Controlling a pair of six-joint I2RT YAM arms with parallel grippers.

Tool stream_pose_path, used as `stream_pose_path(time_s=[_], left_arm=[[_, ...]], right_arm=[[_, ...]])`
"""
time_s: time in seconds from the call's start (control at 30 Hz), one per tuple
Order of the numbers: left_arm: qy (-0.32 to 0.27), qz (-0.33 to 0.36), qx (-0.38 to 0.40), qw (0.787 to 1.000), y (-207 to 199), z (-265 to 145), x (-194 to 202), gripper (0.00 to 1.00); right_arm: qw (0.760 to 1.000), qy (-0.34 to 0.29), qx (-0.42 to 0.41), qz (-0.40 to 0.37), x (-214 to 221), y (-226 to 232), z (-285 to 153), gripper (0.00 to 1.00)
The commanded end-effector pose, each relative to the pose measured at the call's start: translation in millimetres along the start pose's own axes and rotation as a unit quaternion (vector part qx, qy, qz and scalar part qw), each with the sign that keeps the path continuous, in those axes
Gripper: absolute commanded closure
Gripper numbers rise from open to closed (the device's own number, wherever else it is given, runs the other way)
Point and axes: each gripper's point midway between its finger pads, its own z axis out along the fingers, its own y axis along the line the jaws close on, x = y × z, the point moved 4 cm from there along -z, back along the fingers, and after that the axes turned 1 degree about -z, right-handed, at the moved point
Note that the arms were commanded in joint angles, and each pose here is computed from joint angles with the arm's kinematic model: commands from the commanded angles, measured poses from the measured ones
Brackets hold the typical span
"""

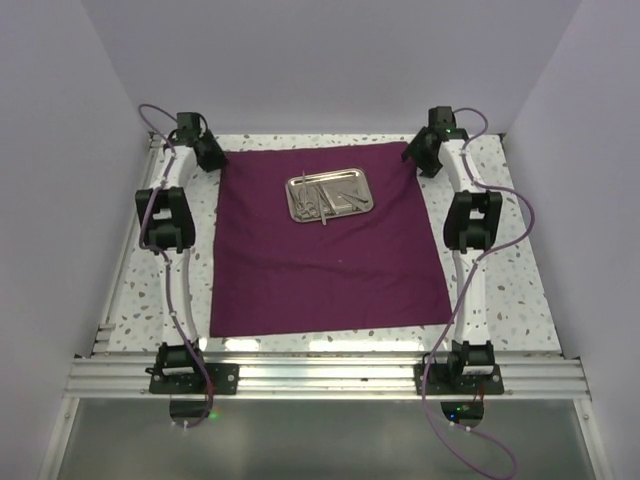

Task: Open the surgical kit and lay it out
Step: Adjust the surgical kit at the center of the board.

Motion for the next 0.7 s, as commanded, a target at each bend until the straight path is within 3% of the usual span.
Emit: stream_pose_path(time_s=[0.0, 0.07, 0.1, 0.17, 0.33, 0.4, 0.53, 0.67], left_arm=[[-0.063, -0.004, 0.006, 0.998, -2, -36, -38, 0.42], [-0.068, 0.001, 0.004, 0.998, -4, -50, -39, 0.22], [-0.072, 0.006, 0.011, 0.997, -9, -65, -40, 0.08], [-0.08, 0.017, 0.02, 0.996, -21, -92, -46, 0.0], [-0.043, 0.033, 0.014, 0.998, -25, -141, -7, 0.0], [-0.014, 0.042, 0.022, 0.999, -23, -163, 28, 0.0], [0.059, 0.114, 0.045, 0.991, -40, -196, 114, 0.05], [0.122, 0.174, 0.139, 0.967, -55, -236, 187, 0.11]], right_arm=[[0.998, 0.013, 0.061, -0.009, 7, -28, -10, 0.21], [0.996, 0.017, 0.085, -0.013, 15, -40, -22, 0.13], [0.996, -0.016, 0.088, -0.013, -1, -36, -53, 0.11], [0.994, -0.009, 0.11, -0.021, 9, -50, -68, 0.11], [0.995, -0.023, 0.089, -0.029, 11, -51, -145, 0.12], [0.997, -0.02, 0.07, -0.036, 22, -54, -170, 0.12], [0.997, 0.005, 0.048, -0.057, 54, -67, -190, 0.13], [0.994, 0.042, 0.068, -0.068, 88, -93, -191, 0.13]])
